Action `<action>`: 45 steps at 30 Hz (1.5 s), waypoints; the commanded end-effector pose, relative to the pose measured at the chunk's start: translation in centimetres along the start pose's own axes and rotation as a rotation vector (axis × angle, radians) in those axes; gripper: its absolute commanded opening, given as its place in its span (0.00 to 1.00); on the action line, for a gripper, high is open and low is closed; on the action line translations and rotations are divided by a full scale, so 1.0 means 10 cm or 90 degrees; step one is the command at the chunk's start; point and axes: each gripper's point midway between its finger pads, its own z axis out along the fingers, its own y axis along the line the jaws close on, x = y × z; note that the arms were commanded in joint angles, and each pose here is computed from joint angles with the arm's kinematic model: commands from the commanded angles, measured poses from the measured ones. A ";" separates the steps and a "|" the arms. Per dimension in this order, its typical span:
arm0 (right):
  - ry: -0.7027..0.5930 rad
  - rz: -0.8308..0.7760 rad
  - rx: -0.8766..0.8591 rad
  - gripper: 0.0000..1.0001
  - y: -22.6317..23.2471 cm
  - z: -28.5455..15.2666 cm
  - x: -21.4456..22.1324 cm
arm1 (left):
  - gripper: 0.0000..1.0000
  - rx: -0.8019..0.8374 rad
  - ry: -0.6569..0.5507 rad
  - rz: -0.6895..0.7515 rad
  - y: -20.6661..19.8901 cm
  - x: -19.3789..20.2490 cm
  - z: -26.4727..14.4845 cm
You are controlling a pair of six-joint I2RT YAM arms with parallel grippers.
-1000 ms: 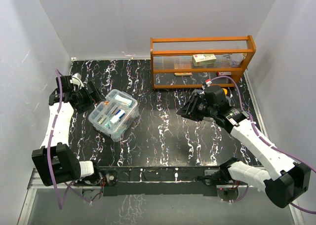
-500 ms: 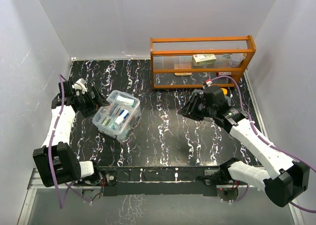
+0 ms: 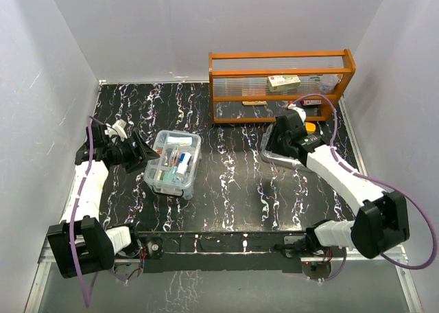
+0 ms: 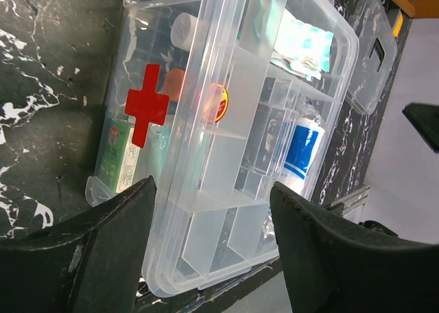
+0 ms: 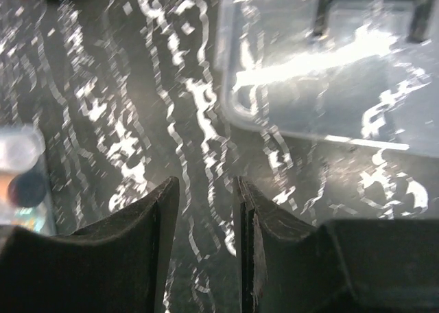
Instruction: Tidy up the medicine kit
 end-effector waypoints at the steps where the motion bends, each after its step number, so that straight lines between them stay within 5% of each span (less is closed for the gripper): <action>1: -0.108 0.002 0.059 0.36 -0.24 0.13 -0.62 | 0.64 0.064 0.016 -0.007 -0.21 0.13 -0.06; 12: -0.148 0.080 0.134 0.43 -1.09 0.60 -1.09 | 0.81 0.031 -0.018 0.006 -0.23 -0.08 -0.13; 21: -0.159 0.202 0.250 0.61 -1.96 0.61 -1.19 | 0.85 -0.022 -0.048 0.025 -0.17 -0.31 -0.16; 29: -0.088 0.236 0.222 0.76 -2.04 0.88 -1.04 | 0.86 -0.023 -0.061 0.032 -0.19 -0.30 -0.21; 36: -0.009 0.293 0.137 0.74 -1.82 1.04 -0.65 | 0.86 -0.025 -0.066 0.041 -0.20 -0.29 -0.24; 45: 0.052 0.332 0.127 0.56 -1.66 0.64 0.05 | 0.86 -0.027 -0.059 0.047 -0.20 -0.30 -0.20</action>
